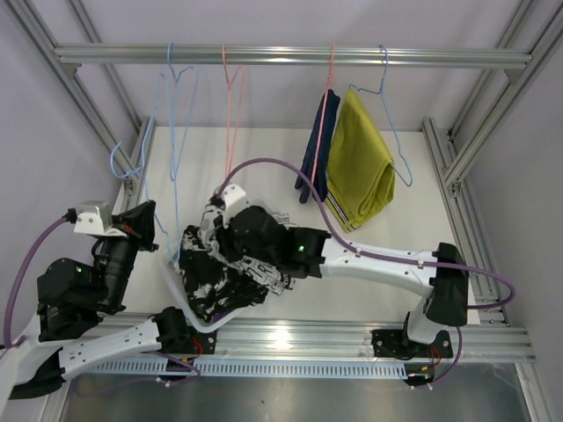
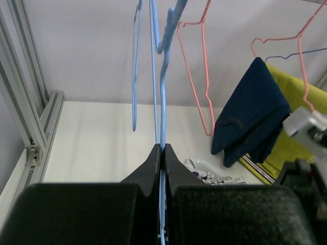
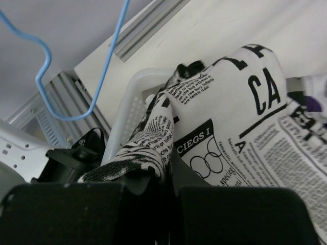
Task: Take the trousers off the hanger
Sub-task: Place the trousers in the bin.
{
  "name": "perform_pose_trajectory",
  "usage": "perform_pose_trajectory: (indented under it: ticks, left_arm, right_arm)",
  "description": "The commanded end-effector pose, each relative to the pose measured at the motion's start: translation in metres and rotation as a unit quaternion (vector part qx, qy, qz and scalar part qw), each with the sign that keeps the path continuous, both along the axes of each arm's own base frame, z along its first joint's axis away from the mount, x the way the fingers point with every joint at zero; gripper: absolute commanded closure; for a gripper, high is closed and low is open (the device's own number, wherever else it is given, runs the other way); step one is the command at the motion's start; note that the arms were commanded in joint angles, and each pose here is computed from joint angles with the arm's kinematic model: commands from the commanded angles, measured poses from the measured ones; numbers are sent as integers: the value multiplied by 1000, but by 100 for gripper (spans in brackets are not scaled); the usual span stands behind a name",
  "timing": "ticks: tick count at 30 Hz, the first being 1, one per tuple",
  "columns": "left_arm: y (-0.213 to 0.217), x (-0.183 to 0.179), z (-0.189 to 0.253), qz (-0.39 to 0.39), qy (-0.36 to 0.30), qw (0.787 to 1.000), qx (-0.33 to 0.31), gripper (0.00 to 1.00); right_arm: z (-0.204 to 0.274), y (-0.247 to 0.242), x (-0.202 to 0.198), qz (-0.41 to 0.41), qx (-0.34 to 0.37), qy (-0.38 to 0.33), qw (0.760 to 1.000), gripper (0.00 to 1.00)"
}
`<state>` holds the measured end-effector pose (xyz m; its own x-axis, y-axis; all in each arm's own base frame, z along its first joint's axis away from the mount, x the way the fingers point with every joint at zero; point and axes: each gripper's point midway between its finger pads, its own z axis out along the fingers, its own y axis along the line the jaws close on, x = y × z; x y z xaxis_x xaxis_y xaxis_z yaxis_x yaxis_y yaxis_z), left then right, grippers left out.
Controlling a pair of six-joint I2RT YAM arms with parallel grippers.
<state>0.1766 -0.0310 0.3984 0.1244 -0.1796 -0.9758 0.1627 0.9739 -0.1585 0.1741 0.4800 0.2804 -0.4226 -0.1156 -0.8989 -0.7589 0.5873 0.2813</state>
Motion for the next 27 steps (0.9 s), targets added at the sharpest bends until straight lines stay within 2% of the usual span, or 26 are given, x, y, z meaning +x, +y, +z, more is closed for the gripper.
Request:
perform_pose_trajectory:
  ticks: [1, 16, 22, 27]
  left_arm:
    - [7, 0, 0, 12, -3, 1000, -7, 100]
    - [6, 2, -13, 23, -3, 1000, -11, 100]
    - [11, 2, -17, 31, -6, 999, -13, 100]
    - [11, 1, -25, 29, -1, 999, -14, 100]
  right_arm:
    - [44, 30, -24, 34, 69, -6, 997, 100]
    - [-41, 80, -71, 91, 31, 60, 994, 100]
    - [-103, 87, -92, 103, -6, 93, 990, 100]
    - [-170, 79, -106, 96, -19, 148, 984, 100]
